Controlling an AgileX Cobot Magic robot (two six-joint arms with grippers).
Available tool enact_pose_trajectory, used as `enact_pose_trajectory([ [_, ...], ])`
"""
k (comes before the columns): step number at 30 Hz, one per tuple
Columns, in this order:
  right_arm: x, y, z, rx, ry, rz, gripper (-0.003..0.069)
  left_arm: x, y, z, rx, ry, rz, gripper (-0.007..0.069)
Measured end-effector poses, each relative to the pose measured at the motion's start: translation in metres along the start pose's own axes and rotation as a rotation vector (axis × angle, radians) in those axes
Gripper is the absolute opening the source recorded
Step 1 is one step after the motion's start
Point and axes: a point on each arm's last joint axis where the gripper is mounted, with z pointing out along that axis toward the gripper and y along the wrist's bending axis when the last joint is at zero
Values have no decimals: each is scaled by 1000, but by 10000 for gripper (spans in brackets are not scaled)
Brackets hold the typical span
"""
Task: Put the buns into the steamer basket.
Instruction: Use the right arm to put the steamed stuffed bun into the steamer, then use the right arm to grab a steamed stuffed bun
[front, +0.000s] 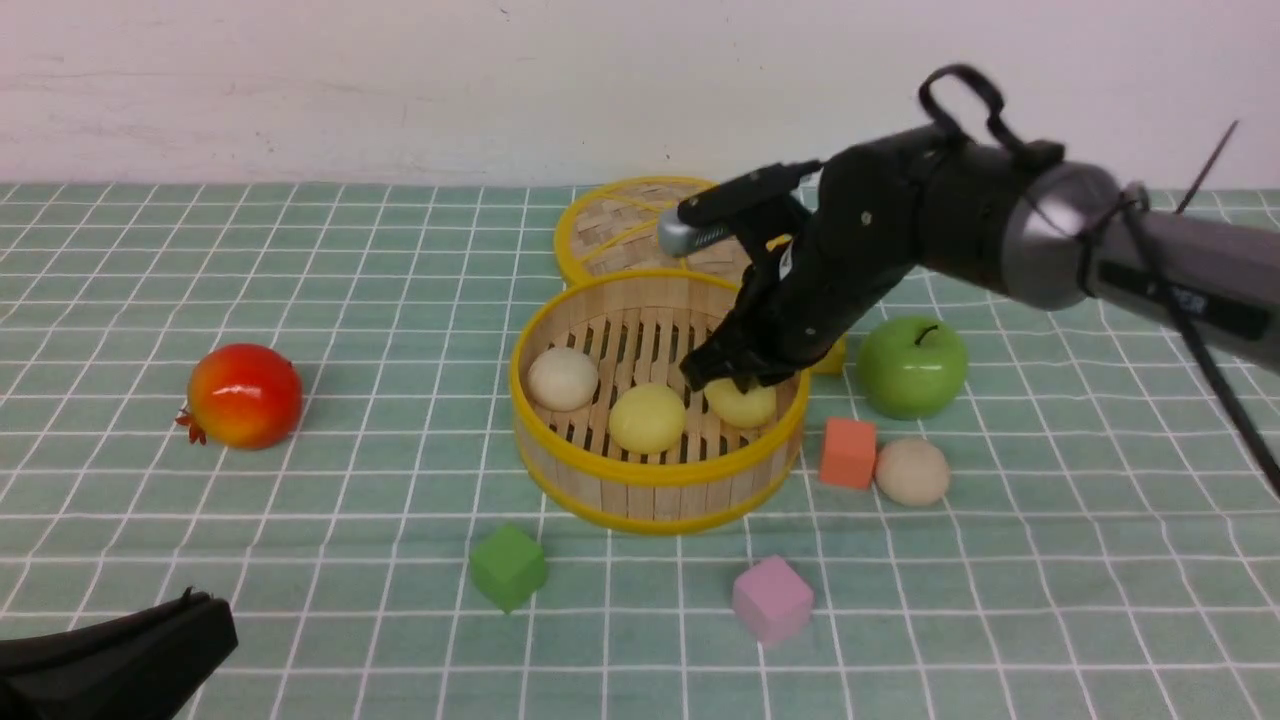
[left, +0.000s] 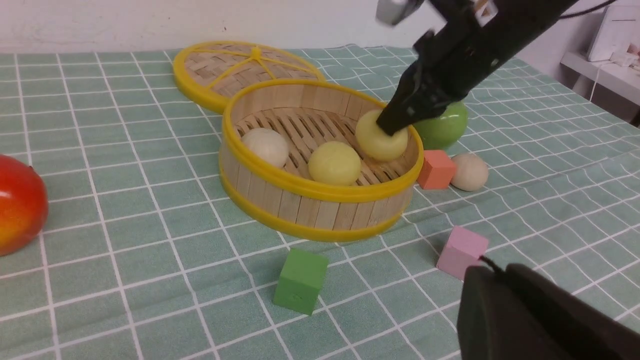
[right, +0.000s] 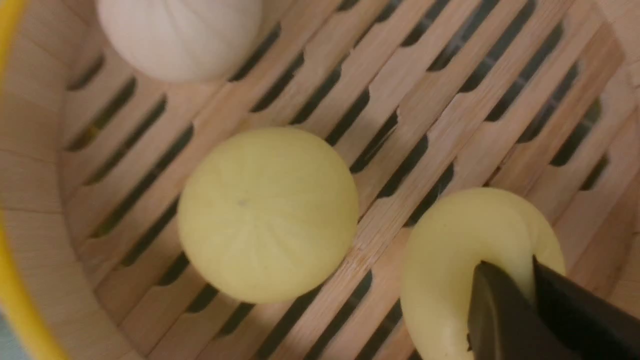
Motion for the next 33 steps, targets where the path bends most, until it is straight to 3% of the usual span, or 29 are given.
enact_pose_trajectory([
  [3, 1, 0, 5, 4, 0, -3, 66, 0, 0, 0, 0, 1, 0, 27],
  [9, -5, 1, -4, -11, 6, 9, 301, 0, 0, 0, 0, 1, 0, 34],
  [10, -8, 2, -11, -20, 12, 15, 368, 0, 0, 0, 0, 1, 0, 36],
  [12, -13, 3, -23, -31, 15, 20, 414, 0, 0, 0, 0, 1, 0, 38],
  [15, -23, 4, -76, -29, 28, -11, 531, 0, 0, 0, 0, 1, 0, 38],
  [21, 0, -20, -123, 73, 167, -15, 552, 0, 0, 0, 0, 2, 0, 39],
  [23, 26, -48, -109, 105, 261, 78, 525, 0, 0, 0, -1, 3, 0, 39],
  [26, 53, -66, -80, 95, 305, 159, 503, 0, 0, 0, -1, 3, 0, 40],
  [33, 61, -74, -43, 47, 160, 267, 475, 0, 0, 0, -1, 3, 0, 50],
])
